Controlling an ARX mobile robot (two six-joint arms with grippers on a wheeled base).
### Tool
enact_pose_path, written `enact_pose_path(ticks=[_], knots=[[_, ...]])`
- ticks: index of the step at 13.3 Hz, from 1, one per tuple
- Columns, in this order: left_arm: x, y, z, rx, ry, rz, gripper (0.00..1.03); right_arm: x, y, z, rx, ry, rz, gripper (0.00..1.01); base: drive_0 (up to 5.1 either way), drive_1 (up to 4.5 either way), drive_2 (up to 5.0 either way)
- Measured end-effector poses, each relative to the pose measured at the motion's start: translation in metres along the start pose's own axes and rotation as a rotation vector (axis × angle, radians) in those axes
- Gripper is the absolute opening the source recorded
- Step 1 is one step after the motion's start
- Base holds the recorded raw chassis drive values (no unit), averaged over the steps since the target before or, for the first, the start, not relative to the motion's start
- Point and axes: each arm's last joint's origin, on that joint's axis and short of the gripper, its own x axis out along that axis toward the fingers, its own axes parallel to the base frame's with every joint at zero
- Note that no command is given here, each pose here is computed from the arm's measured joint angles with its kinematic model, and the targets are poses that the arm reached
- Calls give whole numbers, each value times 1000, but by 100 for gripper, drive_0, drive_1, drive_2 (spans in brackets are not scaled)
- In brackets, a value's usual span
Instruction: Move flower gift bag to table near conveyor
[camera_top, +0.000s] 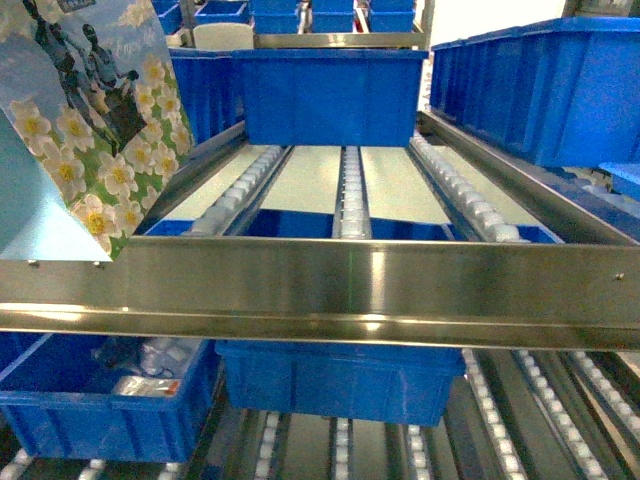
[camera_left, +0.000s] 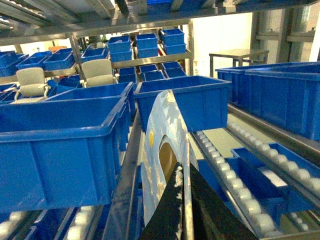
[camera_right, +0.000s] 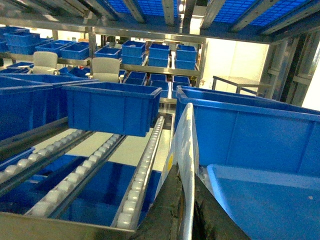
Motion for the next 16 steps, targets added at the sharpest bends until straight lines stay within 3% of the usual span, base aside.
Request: enact_pose_path(ticks=[16], knots=[[0,0,-1,3,7,-1,2,0,0,-1,0,7,2,3,-461,66,395]])
